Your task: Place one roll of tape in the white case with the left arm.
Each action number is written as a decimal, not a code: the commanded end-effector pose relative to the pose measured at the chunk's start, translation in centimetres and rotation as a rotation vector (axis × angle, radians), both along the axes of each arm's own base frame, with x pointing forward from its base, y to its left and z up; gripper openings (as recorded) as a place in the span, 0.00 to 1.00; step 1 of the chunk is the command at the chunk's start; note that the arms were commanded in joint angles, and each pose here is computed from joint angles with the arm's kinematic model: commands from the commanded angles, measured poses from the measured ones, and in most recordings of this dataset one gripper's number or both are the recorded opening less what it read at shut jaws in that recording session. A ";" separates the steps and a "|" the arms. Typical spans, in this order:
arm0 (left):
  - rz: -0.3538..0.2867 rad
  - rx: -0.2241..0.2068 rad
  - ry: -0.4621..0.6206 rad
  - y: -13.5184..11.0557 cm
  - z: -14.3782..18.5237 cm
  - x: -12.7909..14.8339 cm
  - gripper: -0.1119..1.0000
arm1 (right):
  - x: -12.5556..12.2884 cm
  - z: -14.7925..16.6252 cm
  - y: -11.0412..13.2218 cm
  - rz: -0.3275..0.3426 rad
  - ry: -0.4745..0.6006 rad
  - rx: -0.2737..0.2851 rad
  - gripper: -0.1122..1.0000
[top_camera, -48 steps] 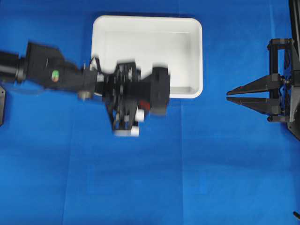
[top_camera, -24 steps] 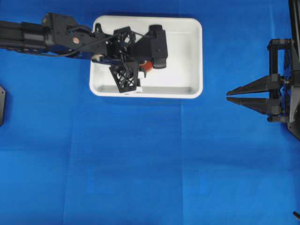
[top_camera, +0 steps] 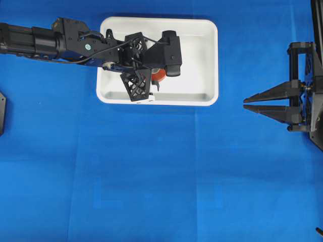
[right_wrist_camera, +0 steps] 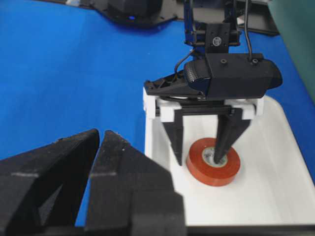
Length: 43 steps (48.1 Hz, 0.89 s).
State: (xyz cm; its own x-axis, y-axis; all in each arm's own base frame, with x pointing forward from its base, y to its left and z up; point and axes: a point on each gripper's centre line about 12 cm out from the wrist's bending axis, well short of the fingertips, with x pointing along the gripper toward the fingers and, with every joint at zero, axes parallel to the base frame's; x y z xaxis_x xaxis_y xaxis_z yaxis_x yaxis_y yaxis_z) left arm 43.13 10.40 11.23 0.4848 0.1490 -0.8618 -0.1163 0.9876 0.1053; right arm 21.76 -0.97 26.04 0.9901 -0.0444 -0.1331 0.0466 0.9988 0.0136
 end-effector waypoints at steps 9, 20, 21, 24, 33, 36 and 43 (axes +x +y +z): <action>0.013 0.010 -0.094 -0.3 5.2 -0.7 0.78 | 0.2 0.2 0.0 -0.002 0.004 0.003 0.12; -0.018 0.025 -0.221 -2.5 11.3 -3.6 0.75 | 0.2 0.2 0.0 -0.001 0.006 0.005 0.12; -0.022 0.028 -0.236 -2.7 11.9 -3.9 0.75 | 0.2 0.3 0.0 -0.002 0.004 0.003 0.12; -0.035 0.032 -0.263 -3.3 12.8 -4.8 0.75 | 0.1 0.3 0.0 -0.002 0.003 0.003 0.12; -0.063 0.028 -0.359 -5.0 14.0 -7.2 0.75 | 0.1 0.3 0.0 -0.003 0.003 0.005 0.12; -0.069 0.028 -0.404 -5.4 14.3 -7.8 0.75 | 0.1 0.4 0.0 -0.003 0.001 0.005 0.12; -0.096 0.036 -0.524 -6.4 14.8 -9.5 0.75 | 0.2 0.4 0.0 -0.002 0.000 0.003 0.12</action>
